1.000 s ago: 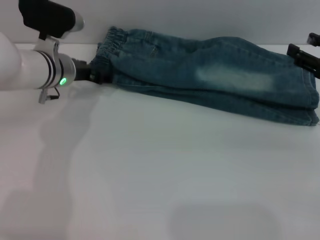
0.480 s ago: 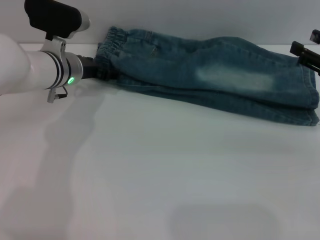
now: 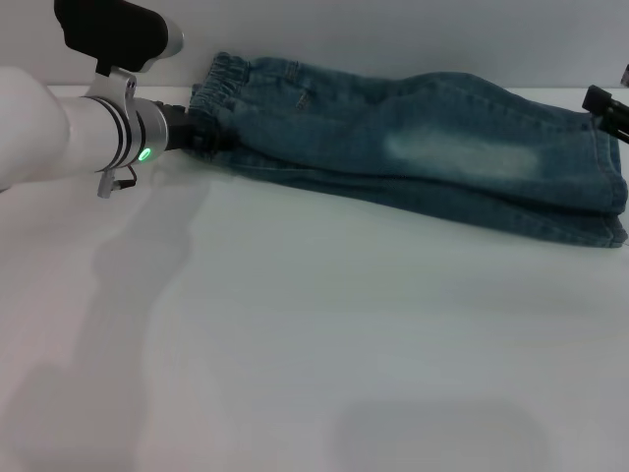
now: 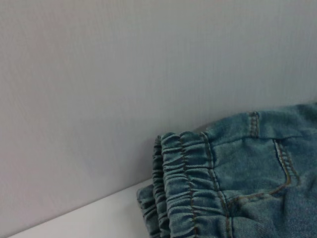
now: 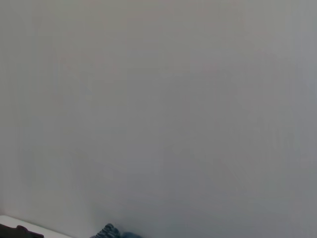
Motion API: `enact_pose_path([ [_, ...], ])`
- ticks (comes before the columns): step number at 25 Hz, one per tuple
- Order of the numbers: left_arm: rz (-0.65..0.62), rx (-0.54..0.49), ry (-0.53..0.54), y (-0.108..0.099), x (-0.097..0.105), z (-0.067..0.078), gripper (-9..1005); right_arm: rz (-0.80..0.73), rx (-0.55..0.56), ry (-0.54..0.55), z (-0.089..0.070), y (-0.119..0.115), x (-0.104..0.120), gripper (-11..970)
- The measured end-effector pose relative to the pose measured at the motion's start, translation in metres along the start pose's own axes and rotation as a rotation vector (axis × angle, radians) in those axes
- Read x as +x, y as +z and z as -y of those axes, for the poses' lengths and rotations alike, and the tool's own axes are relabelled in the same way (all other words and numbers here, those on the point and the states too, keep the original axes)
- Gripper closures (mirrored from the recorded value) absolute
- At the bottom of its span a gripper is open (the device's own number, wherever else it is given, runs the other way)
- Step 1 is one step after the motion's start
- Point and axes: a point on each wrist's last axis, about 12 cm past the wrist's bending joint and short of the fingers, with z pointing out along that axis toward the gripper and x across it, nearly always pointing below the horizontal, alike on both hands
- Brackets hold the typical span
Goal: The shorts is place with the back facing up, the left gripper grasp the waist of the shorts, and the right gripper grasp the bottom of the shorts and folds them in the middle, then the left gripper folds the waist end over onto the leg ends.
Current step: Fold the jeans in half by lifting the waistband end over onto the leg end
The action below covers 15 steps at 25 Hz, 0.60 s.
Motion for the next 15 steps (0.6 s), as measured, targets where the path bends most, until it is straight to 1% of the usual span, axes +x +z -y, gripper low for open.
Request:
enact_pose_path([
  [15,-0.017,-0.036,-0.016,0.002,0.013,-0.004,154,0.022,-0.038,-0.002,-0.005,-0.005,-0.002,326],
])
